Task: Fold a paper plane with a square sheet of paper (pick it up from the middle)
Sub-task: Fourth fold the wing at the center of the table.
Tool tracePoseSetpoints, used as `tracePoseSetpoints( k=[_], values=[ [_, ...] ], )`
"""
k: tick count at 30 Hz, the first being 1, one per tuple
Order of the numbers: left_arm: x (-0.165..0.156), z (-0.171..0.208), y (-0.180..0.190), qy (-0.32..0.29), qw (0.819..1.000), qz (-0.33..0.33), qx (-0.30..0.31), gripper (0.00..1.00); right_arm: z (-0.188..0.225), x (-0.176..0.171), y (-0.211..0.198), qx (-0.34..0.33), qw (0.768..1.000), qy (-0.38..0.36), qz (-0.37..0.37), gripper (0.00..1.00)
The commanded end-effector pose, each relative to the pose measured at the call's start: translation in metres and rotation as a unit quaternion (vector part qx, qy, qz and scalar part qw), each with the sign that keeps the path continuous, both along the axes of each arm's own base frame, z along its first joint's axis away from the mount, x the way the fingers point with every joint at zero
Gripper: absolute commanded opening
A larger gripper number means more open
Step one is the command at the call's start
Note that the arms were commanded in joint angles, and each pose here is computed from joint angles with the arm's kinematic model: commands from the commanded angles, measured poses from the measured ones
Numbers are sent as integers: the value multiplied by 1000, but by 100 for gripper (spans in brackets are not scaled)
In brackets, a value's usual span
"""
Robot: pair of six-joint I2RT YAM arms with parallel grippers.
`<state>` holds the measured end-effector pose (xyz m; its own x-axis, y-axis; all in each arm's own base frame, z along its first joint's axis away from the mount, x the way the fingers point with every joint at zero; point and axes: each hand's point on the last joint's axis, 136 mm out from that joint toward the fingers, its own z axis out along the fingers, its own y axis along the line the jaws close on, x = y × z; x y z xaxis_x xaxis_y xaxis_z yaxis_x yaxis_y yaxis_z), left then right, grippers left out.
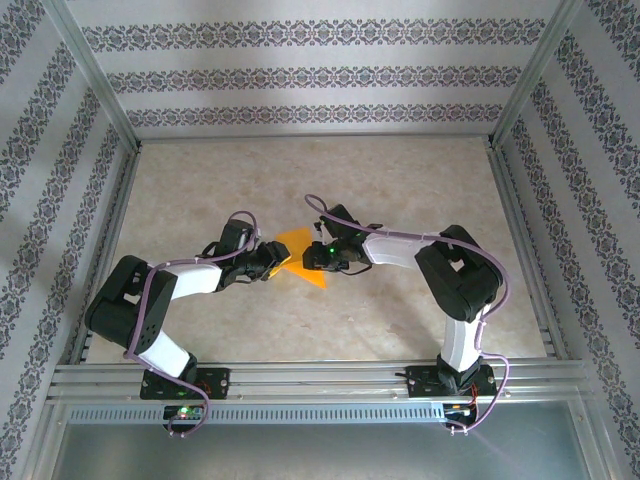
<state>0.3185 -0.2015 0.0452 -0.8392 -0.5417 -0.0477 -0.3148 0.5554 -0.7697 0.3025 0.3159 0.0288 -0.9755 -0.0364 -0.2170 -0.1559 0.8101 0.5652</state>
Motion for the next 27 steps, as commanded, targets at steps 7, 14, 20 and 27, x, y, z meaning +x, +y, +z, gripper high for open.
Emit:
tracePoseSetpoints(
  k=[7, 14, 20, 27],
  values=[
    [-1, -7, 1, 16, 1000, 11, 7, 47, -14, 6, -12, -5, 999, 24, -31, 35],
    [3, -8, -5, 24, 1000, 4, -3, 39, -17, 4, -12, -4, 999, 28, -29, 35],
    [6, -8, -9, 25, 1000, -1, -11, 31, -20, 3, -12, -4, 999, 31, -28, 34],
    [6, -13, -10, 32, 999, 0, -11, 29, -21, 4, -14, -5, 999, 33, -29, 33]
  ],
)
